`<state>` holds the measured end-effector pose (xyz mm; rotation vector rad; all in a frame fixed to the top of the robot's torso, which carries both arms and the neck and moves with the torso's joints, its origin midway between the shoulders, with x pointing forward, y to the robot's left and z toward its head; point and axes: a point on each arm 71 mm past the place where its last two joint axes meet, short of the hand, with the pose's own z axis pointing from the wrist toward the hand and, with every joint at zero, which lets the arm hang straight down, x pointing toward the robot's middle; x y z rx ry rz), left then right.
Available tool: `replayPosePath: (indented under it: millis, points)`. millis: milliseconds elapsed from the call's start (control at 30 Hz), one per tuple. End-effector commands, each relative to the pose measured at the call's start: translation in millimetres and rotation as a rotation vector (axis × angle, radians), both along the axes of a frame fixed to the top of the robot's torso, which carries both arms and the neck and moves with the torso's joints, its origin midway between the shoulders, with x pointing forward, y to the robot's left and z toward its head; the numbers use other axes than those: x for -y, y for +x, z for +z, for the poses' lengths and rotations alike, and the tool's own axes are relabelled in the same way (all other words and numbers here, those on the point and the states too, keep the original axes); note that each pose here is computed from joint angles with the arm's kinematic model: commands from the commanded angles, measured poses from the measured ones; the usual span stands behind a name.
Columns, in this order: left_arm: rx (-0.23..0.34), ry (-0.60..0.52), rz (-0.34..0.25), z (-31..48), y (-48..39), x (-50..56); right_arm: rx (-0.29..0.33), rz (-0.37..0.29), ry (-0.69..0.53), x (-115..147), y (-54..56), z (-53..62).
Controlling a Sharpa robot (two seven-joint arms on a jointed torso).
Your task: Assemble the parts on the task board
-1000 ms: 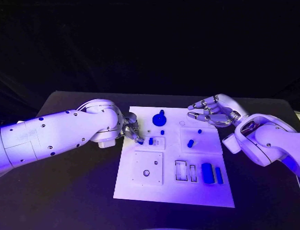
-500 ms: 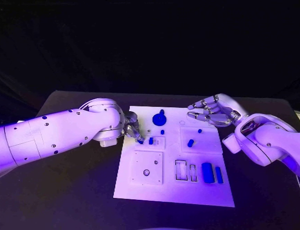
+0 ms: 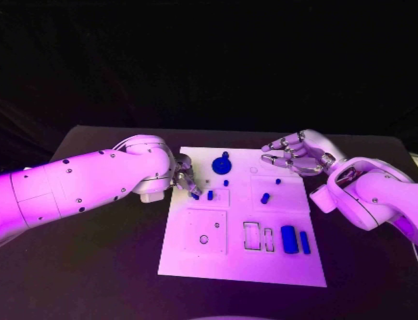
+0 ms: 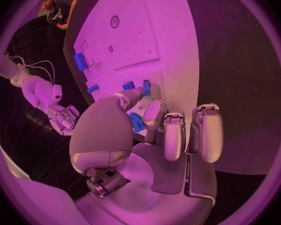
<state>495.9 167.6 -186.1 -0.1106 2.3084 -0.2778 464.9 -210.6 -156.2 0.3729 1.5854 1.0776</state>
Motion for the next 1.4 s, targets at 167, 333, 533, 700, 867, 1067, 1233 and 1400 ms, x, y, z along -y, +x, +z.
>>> replayPosePath:
  millis: [167,333,533,700,867,1067,1233,1400]
  points:
    - [-0.04,0.031,-0.016,-8.5,-4.9,3.9,-0.01,0.013,0.012,-1.0,-0.9,-0.3]
    - [-0.041,0.035,-0.021,-8.5,-5.3,4.5,-0.01,0.014,0.012,-0.9,-0.9,-0.3]
    - [-0.034,0.039,-0.018,-8.3,-4.7,4.4,-0.011,0.013,0.011,-0.5,-0.9,-0.4]
    - [-0.029,0.041,-0.011,-8.1,-4.0,3.9,-0.011,0.013,0.011,-0.4,-1.0,-0.3]
    - [-0.028,0.044,-0.007,-8.3,-3.3,3.3,-0.011,0.013,0.011,-0.3,-1.1,-0.3]
    - [-0.035,0.055,-0.011,-8.8,-3.5,2.3,-0.011,0.012,0.011,0.2,-1.1,-0.2]
    - [-0.036,0.061,-0.012,-8.9,-3.4,1.6,-0.01,0.013,0.011,0.2,-1.2,-0.2]
    - [-0.028,0.063,-0.006,-8.6,-2.8,0.4,-0.009,0.013,0.012,0.0,-1.1,-0.1]
